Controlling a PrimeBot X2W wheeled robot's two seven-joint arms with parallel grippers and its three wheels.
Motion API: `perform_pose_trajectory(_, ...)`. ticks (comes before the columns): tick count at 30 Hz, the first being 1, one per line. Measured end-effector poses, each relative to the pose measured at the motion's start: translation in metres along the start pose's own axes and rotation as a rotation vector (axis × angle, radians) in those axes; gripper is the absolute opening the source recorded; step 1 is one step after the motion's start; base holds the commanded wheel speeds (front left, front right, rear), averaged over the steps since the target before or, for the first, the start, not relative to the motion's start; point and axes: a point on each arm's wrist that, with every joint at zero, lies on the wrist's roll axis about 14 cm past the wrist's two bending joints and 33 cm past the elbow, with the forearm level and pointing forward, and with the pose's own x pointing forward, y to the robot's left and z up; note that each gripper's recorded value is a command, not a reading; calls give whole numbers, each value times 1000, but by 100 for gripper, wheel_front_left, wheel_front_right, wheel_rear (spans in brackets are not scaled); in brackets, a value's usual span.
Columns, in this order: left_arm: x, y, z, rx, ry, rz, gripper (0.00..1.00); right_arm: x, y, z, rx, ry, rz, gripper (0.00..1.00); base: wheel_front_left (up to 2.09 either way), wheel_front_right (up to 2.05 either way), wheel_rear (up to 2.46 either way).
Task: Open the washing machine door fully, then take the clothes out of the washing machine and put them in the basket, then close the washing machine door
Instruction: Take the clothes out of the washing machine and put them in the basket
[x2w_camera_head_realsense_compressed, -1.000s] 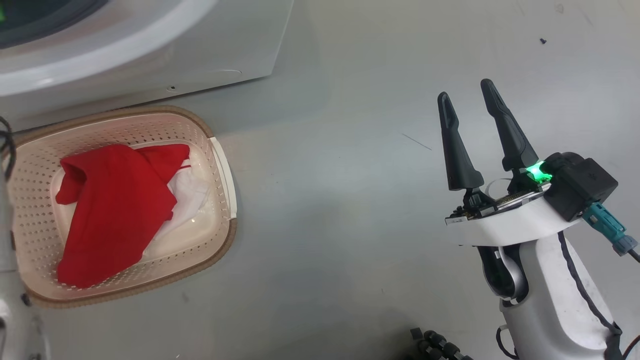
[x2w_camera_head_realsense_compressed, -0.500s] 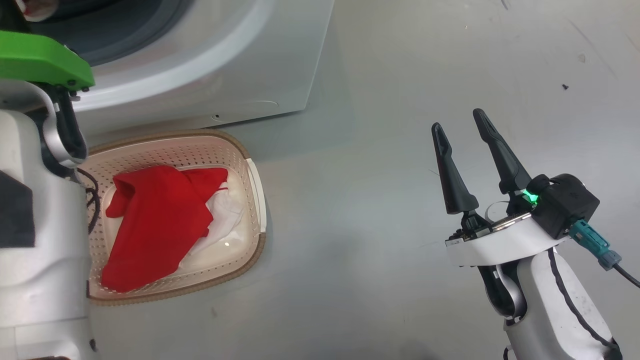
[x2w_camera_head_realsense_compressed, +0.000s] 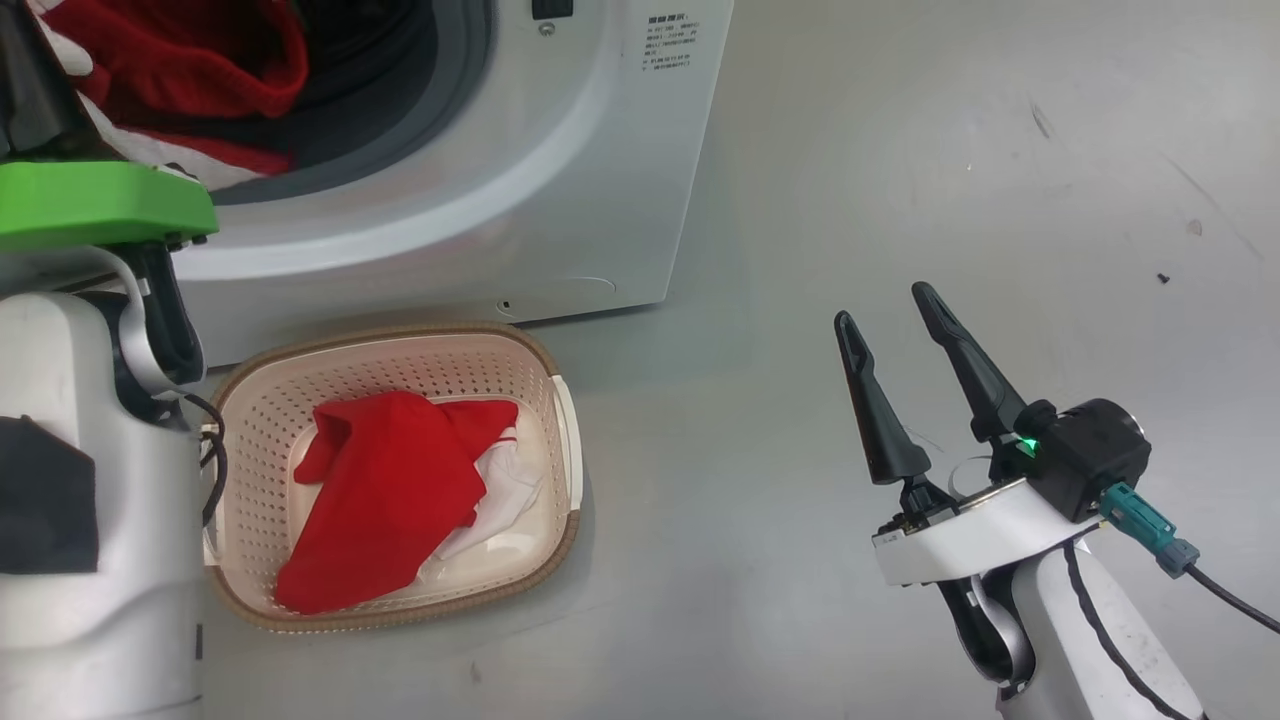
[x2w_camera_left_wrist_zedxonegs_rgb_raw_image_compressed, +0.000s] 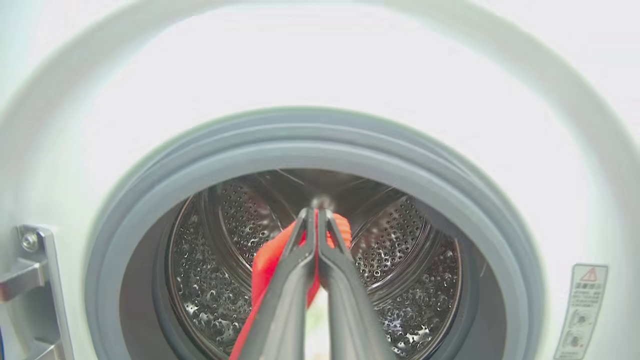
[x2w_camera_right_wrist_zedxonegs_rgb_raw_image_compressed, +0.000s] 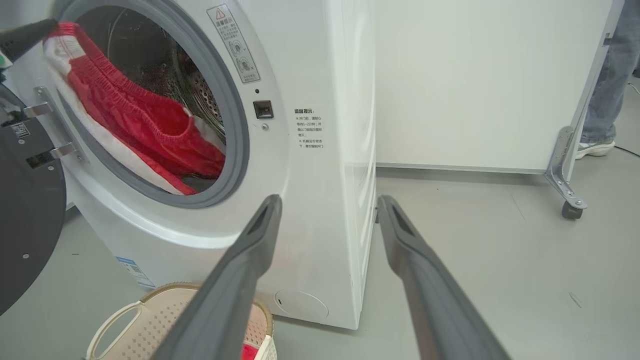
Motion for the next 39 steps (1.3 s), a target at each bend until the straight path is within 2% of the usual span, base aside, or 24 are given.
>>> perform_pose_trajectory(15,-32,-30,97,60,-240,-95,0,-21,15,14,1,-30,17,100,0,0,0)
perform_pose_trajectory(24,-54,-45,127,79,-327,-137,0,-29,11,18,-3,-39,-2,100,0,0,0)
perform_pose_trajectory(32,-68,-43,125,74,-323,-133,0,-28,14,20,-4,-46,7,100,0,0,0)
perform_pose_trajectory(39,-86,-31,80,56,-174,-99,0,-25,13,16,-2,-37,7,100,0,0,0)
